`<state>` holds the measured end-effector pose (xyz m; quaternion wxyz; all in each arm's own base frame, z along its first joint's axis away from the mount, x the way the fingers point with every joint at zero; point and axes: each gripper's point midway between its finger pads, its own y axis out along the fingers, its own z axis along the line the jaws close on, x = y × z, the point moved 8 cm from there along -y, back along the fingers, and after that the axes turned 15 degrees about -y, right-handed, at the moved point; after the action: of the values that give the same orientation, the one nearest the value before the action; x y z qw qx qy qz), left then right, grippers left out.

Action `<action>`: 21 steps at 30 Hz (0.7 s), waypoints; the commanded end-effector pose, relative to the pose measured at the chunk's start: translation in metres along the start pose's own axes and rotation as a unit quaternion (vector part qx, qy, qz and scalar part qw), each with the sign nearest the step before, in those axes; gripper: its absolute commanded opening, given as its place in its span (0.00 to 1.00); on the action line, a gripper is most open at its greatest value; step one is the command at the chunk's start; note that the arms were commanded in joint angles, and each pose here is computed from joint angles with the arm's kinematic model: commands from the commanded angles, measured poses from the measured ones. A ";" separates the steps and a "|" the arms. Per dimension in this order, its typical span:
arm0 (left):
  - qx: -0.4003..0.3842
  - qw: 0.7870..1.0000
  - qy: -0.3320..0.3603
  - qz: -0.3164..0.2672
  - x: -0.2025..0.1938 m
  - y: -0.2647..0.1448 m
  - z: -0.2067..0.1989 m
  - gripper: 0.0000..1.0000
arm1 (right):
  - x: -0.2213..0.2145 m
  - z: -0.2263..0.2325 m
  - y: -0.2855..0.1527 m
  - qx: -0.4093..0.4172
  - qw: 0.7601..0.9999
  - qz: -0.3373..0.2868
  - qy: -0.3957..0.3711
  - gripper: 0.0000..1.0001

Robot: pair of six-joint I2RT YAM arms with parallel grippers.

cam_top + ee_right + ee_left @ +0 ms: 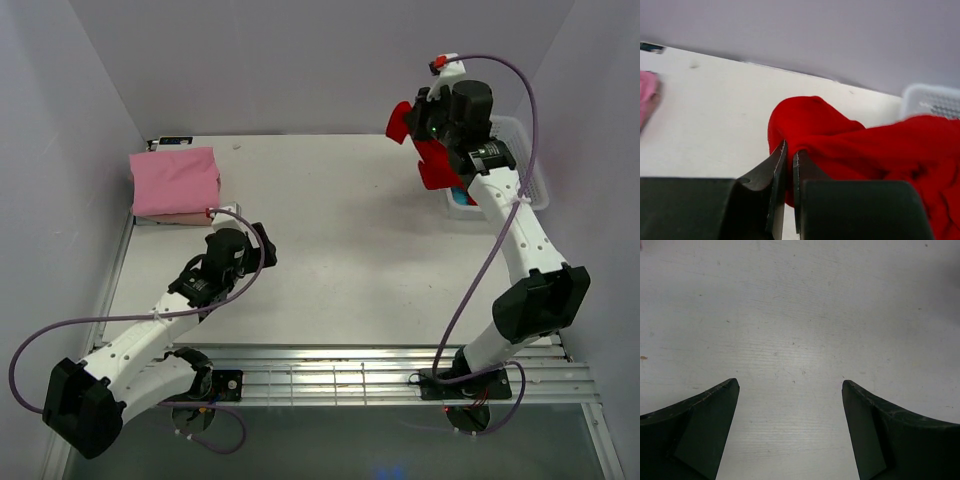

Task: Fold and stack the t-shirts
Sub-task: Grab the tshirt from the pile, then move the tshirt to the center of the board

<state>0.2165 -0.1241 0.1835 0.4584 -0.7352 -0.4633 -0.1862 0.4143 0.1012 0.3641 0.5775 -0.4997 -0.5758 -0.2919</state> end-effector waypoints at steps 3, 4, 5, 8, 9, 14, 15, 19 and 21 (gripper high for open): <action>-0.029 0.999 -0.015 -0.014 0.005 -0.013 -0.003 0.94 | 0.065 0.078 -0.038 0.137 0.989 -0.047 -0.015 0.08; -0.030 0.999 -0.017 -0.016 0.006 -0.015 -0.003 0.94 | 0.076 0.097 -0.046 0.169 0.984 -0.062 -0.017 0.08; -0.034 0.999 -0.020 -0.023 0.009 -0.019 -0.004 0.94 | 0.096 0.102 -0.057 0.181 0.979 -0.087 -0.013 0.08; -0.033 0.999 -0.022 -0.030 0.015 -0.028 -0.003 0.94 | 0.137 0.117 -0.084 0.221 0.966 -0.134 -0.005 0.08; -0.032 0.999 -0.023 -0.034 0.017 -0.030 -0.003 0.94 | 0.146 0.118 -0.091 0.231 0.962 -0.144 -0.001 0.08; -0.035 0.998 -0.034 -0.048 0.025 -0.046 -0.002 0.94 | 0.174 0.115 -0.120 0.239 0.953 -0.188 0.018 0.08; -0.041 0.997 -0.039 -0.054 0.027 -0.050 -0.003 0.94 | 0.171 0.115 -0.120 0.238 0.953 -0.184 0.022 0.08; -0.050 0.995 -0.049 -0.066 0.033 -0.062 -0.003 0.94 | 0.175 0.121 -0.130 0.272 0.941 -0.198 0.036 0.08; -0.049 0.995 -0.052 -0.067 0.034 -0.065 -0.002 0.94 | 0.178 0.124 -0.131 0.291 0.934 -0.200 0.050 0.08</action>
<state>0.1824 -0.1018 0.2248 0.3953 -0.7366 -0.5107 -0.2008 0.2889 0.2109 0.5275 0.6476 -0.2271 -0.6865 -0.2403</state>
